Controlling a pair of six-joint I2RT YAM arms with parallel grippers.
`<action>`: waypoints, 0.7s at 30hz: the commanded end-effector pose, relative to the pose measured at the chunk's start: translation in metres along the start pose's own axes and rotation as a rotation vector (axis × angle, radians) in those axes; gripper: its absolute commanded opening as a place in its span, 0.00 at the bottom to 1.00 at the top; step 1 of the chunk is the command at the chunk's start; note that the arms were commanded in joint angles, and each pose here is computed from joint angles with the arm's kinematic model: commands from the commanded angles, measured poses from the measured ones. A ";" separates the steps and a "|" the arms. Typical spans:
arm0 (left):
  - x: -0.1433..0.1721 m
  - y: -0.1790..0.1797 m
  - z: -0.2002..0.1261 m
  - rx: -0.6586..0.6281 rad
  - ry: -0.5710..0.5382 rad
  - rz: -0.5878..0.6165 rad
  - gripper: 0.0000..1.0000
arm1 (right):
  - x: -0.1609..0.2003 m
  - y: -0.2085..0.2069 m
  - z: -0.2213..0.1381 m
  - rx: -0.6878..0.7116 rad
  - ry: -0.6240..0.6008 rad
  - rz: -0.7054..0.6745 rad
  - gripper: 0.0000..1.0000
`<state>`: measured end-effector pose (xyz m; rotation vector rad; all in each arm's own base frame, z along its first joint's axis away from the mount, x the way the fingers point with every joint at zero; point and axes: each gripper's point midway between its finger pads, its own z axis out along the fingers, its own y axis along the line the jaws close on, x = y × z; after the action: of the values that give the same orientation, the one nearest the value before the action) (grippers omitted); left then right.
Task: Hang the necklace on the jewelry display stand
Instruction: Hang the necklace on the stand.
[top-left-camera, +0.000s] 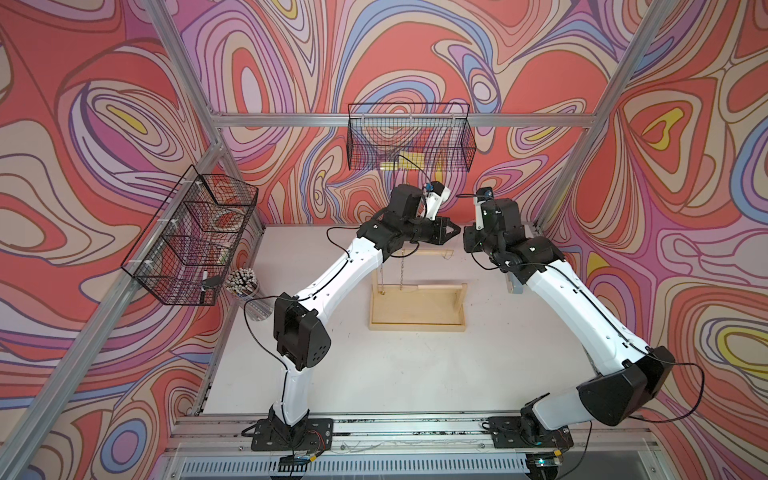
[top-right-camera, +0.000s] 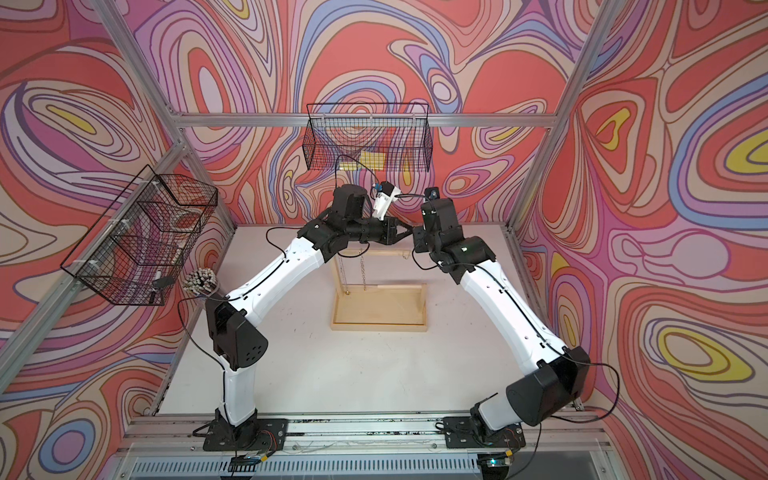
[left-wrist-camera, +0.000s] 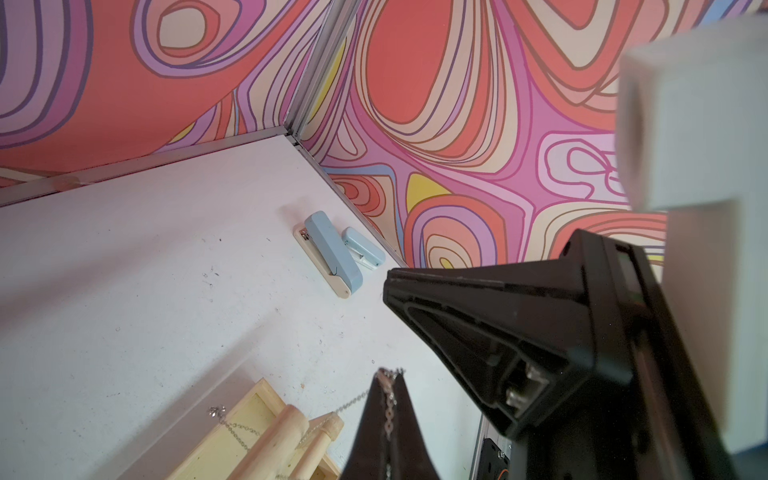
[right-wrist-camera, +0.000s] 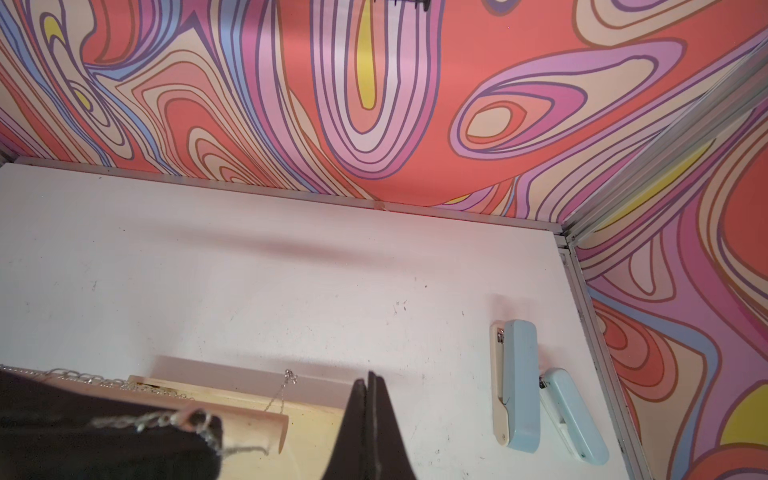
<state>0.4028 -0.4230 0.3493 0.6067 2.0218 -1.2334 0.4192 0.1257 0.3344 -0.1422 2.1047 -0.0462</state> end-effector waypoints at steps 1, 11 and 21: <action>0.003 0.003 0.008 0.011 0.020 -0.014 0.00 | 0.002 -0.005 0.007 0.020 -0.001 0.015 0.00; 0.005 0.012 0.023 -0.004 0.040 -0.033 0.00 | 0.003 -0.013 -0.001 0.027 -0.010 0.037 0.00; 0.010 0.026 0.025 -0.070 0.054 -0.035 0.00 | 0.011 -0.012 0.000 0.015 0.002 0.044 0.00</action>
<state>0.4210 -0.4330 0.3222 0.5763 2.1039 -1.2042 0.4183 0.1163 0.3174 -0.1093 2.1333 -0.0547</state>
